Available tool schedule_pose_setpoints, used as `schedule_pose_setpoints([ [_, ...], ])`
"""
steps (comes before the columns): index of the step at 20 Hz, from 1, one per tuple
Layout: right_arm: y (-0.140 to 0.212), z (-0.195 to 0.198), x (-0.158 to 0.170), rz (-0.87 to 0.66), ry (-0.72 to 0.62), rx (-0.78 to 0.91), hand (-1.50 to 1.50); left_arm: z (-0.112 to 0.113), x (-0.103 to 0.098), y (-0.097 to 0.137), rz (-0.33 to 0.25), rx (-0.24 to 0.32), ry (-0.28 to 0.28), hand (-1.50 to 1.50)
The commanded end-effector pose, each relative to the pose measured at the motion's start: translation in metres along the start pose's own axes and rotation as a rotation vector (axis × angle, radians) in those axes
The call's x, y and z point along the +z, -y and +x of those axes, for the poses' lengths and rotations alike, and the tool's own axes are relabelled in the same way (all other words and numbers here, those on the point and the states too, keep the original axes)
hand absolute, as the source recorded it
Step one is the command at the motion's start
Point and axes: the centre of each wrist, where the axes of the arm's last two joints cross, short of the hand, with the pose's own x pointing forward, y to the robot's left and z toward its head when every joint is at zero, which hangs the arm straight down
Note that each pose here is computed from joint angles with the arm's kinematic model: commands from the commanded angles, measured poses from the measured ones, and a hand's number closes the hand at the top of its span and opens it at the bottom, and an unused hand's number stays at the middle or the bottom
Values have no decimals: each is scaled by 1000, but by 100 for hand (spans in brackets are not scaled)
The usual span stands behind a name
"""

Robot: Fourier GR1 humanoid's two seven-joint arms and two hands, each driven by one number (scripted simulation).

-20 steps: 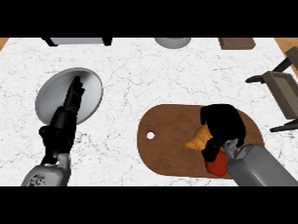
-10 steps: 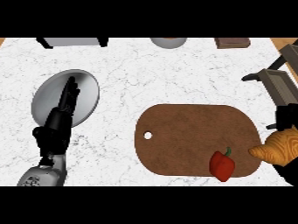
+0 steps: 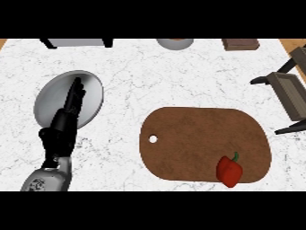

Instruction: Pick the croissant from the cutting board and place it in the tiered basket

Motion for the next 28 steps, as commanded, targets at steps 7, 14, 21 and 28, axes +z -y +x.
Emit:
schedule_pose_setpoints([
  [7,129,-58,24,-103,-112,-99,150,3,-7,13,-25,30,5,0],
  [14,152,-89,-5,-61,-115,-398,150,3,0,17,-46,5,25,0],
  [21,151,-65,-33,-93,-155,-365,150,5,-6,6,-41,-5,12,0],
  [28,138,-76,-69,-97,-199,-256,150,-13,0,7,-54,15,23,0],
])
